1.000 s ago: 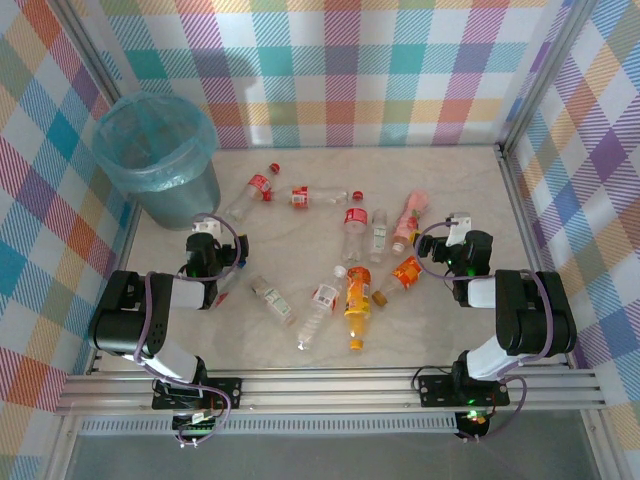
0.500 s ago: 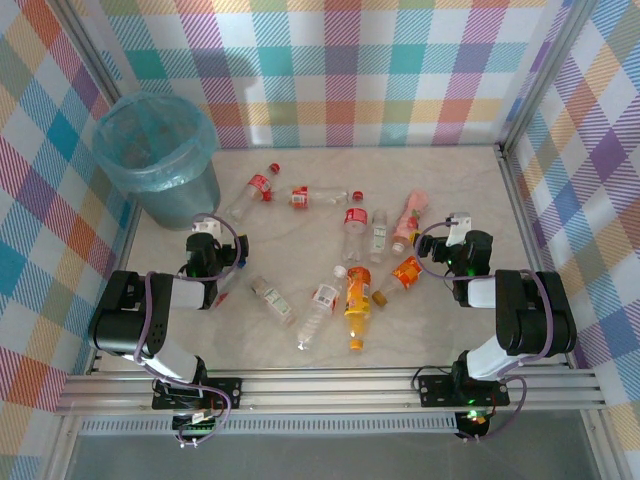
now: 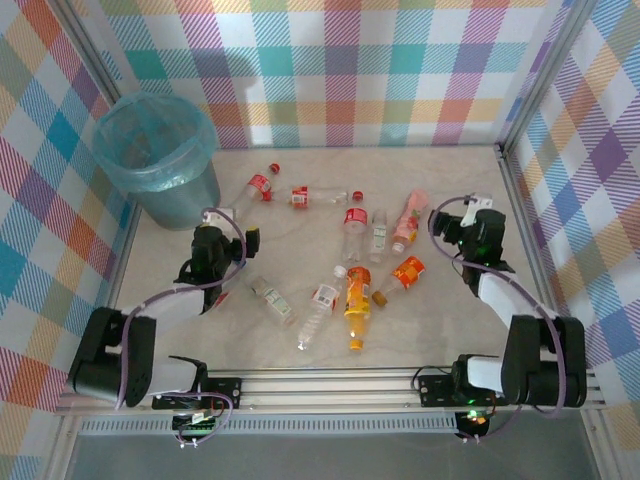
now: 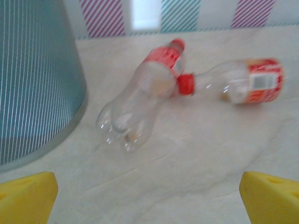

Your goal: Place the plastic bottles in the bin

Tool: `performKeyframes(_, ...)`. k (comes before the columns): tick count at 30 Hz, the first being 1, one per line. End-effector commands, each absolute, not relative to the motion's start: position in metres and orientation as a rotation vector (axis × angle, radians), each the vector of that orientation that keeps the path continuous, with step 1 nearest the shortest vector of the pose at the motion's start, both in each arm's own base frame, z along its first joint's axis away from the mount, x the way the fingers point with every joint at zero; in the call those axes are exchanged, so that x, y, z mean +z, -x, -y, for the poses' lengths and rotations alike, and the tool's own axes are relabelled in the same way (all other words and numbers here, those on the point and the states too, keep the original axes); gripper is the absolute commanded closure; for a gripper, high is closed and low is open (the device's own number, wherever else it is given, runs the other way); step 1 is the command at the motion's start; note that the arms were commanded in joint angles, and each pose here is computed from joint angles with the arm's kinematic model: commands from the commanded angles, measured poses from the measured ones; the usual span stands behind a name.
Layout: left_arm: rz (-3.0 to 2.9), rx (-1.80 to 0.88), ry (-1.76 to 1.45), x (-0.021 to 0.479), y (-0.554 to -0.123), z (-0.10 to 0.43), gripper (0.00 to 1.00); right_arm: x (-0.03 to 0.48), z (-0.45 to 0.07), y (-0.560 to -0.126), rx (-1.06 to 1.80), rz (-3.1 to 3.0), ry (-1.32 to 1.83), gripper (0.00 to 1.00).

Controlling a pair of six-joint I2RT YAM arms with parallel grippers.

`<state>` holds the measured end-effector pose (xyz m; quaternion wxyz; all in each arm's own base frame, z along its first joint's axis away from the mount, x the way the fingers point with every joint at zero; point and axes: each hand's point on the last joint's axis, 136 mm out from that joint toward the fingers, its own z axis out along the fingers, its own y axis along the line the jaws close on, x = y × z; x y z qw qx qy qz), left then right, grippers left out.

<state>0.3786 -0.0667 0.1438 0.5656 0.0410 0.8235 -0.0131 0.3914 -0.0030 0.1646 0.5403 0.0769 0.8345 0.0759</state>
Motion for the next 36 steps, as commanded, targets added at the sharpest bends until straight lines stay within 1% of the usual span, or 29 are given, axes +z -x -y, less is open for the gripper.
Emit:
performKeyframes(1,-1.949,-0.029,-0.127,0.164,-0.368,0.079,0.0,0.16,0.002,-0.373,0.24,-2.149,-0.343,0.08)
performKeyframes(3,-1.942,-0.092,-0.155,0.181,-0.362,0.094,0.01,0.166,-0.004,-0.368,0.293,-2.202,-0.379,0.09)
performKeyframes(7,-1.944,-0.21,-0.262,0.212,-0.348,0.129,0.03,0.175,-0.017,-0.362,0.43,-2.292,-0.505,0.04)
performKeyframes(11,-1.975,-0.365,-0.391,0.242,-0.337,0.175,0.05,0.177,-0.044,-0.362,0.604,-2.399,-0.537,0.04)
performKeyframes(14,-2.05,-0.436,-0.459,0.249,-0.335,0.206,0.06,0.165,-0.064,-0.366,0.63,-2.477,-0.496,0.05)
performKeyframes(18,-2.175,-0.496,-0.604,0.244,-0.323,0.243,0.09,0.143,-0.081,-0.372,0.647,-2.595,-0.479,0.05)
performKeyframes(20,-2.202,-0.488,-0.657,0.247,-0.319,0.257,0.09,0.13,-0.085,-0.377,0.66,-2.65,-0.498,0.09)
performKeyframes(26,-2.196,-0.605,-0.66,0.261,-0.309,0.284,0.09,0.101,-0.083,-0.391,0.589,-2.727,-0.505,0.13)
performKeyframes(36,-2.243,-0.532,-0.669,0.259,-0.309,0.278,0.09,0.068,-0.091,-0.412,0.606,-2.799,-0.484,0.14)
